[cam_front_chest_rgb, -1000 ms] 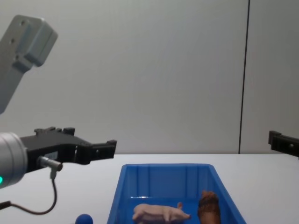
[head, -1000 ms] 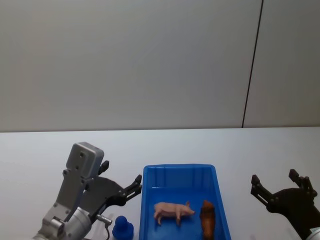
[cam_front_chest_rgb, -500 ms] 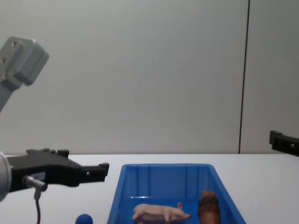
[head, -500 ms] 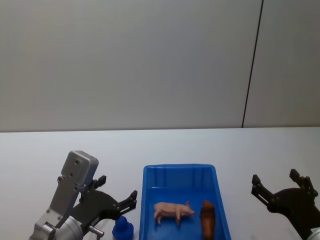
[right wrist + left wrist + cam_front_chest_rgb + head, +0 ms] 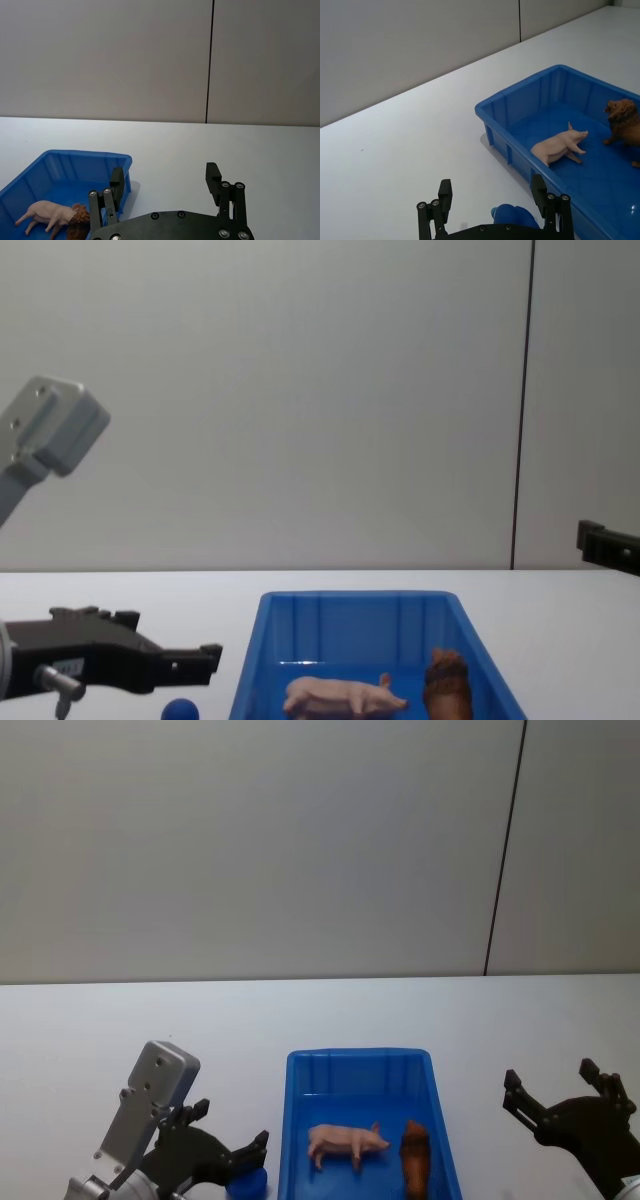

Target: Pick up the two dolls from the table and place them into the box.

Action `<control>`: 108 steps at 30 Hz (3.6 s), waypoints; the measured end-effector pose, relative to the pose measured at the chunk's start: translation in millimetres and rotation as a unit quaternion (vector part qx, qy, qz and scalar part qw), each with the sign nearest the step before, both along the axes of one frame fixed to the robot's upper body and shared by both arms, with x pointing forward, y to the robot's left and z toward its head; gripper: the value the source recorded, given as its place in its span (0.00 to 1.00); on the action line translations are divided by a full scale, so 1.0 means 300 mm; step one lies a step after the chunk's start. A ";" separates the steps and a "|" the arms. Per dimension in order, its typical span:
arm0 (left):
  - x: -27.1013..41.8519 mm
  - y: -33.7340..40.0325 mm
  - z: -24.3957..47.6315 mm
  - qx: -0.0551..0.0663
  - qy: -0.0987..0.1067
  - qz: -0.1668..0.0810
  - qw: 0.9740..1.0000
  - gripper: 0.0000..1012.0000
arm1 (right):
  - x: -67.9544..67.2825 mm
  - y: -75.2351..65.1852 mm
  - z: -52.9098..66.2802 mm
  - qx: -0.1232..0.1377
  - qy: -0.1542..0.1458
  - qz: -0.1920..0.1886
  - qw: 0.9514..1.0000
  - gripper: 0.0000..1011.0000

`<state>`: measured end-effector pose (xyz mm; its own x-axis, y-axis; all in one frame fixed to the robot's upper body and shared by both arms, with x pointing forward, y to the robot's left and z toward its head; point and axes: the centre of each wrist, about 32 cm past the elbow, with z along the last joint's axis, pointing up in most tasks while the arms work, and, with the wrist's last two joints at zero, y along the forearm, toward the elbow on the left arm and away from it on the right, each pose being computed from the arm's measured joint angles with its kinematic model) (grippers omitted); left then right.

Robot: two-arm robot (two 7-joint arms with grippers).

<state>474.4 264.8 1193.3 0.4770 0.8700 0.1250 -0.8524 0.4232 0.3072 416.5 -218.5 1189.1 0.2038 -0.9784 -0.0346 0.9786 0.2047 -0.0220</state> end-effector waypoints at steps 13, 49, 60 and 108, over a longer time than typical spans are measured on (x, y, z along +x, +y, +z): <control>0.010 0.015 -0.030 0.004 0.023 -0.012 1.000 0.99 | 0.000 0.000 0.000 0.000 0.000 0.000 1.000 0.99; 0.043 0.013 -0.087 0.005 0.052 -0.040 0.998 0.43 | 0.000 0.000 0.000 0.000 0.000 0.000 1.000 0.99; 0.053 0.007 -0.088 0.002 0.047 -0.048 0.998 0.26 | 0.000 0.000 0.000 0.000 0.000 0.000 1.000 0.99; 0.070 -0.042 0.115 -0.094 -0.103 -0.180 0.974 0.61 | 0.000 0.000 0.000 0.000 0.000 0.000 1.000 0.99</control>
<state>495.5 252.3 1227.8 0.7366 0.6681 0.1050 -0.6741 0.7379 0.0342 416.5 -218.5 1189.1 0.2040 -0.9783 -0.0347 0.9785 0.2049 -0.0222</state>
